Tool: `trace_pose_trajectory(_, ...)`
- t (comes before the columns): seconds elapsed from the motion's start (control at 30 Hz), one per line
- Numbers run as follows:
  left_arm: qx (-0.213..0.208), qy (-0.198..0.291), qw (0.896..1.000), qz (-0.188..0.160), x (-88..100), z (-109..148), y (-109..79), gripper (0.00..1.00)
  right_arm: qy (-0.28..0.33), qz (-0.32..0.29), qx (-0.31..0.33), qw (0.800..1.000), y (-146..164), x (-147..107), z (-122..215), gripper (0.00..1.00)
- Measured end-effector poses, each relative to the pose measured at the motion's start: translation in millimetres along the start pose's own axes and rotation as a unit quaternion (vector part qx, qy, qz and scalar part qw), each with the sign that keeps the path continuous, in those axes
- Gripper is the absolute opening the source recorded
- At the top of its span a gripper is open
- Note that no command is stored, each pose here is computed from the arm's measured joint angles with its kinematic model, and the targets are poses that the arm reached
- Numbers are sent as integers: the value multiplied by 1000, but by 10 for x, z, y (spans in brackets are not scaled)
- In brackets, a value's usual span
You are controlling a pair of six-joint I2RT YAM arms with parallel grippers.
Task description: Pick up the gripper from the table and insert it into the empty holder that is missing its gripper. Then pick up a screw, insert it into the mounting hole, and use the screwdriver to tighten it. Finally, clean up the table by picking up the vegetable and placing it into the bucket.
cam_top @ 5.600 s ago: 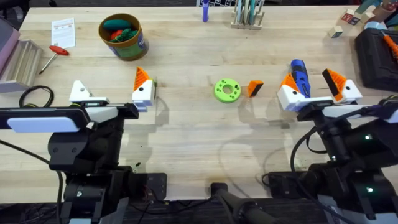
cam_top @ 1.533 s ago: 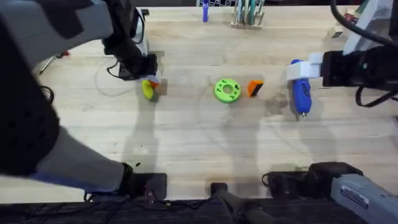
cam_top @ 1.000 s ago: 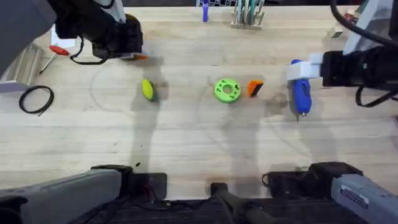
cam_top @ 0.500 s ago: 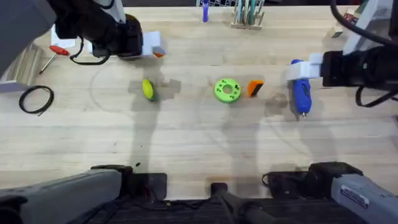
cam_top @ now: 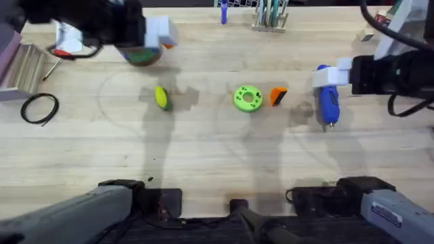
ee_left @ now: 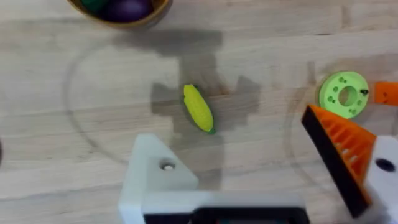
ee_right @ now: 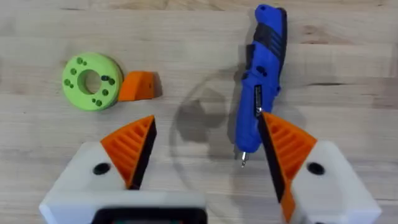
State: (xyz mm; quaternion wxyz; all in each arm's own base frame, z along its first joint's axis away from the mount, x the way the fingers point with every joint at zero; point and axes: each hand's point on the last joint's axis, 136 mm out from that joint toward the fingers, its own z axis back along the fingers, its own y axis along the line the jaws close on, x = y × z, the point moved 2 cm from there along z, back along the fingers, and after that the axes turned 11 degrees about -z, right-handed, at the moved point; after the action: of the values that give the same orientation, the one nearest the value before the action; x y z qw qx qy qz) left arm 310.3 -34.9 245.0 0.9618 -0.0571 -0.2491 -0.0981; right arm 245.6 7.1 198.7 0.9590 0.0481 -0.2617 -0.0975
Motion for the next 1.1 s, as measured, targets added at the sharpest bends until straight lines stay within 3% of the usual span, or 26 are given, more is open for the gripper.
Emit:
trace_pose_trajectory(0.23,20,-50,998,-45,-65,543,-47,987,0,0,0,1000,0,0,0,984)
trace_pose_trajectory(0.53,39,-38,997,-59,-155,590,-4,987,0,0,0,1000,0,0,-1,984)
trace_pose_trajectory(0.67,48,-61,994,-74,-67,606,16,987,0,0,0,1000,0,0,-1,984)
trace_pose_trajectory(0.7,55,-107,989,-84,38,632,20,987,0,0,0,1000,0,-1,-1,985)
trace_pose_trajectory(0.87,53,-210,971,-101,141,639,-39,988,0,0,0,1000,0,-1,-1,984)
trace_pose_trajectory(1.1,42,-358,923,-134,88,588,-169,987,0,0,0,1000,0,-1,-1,984)
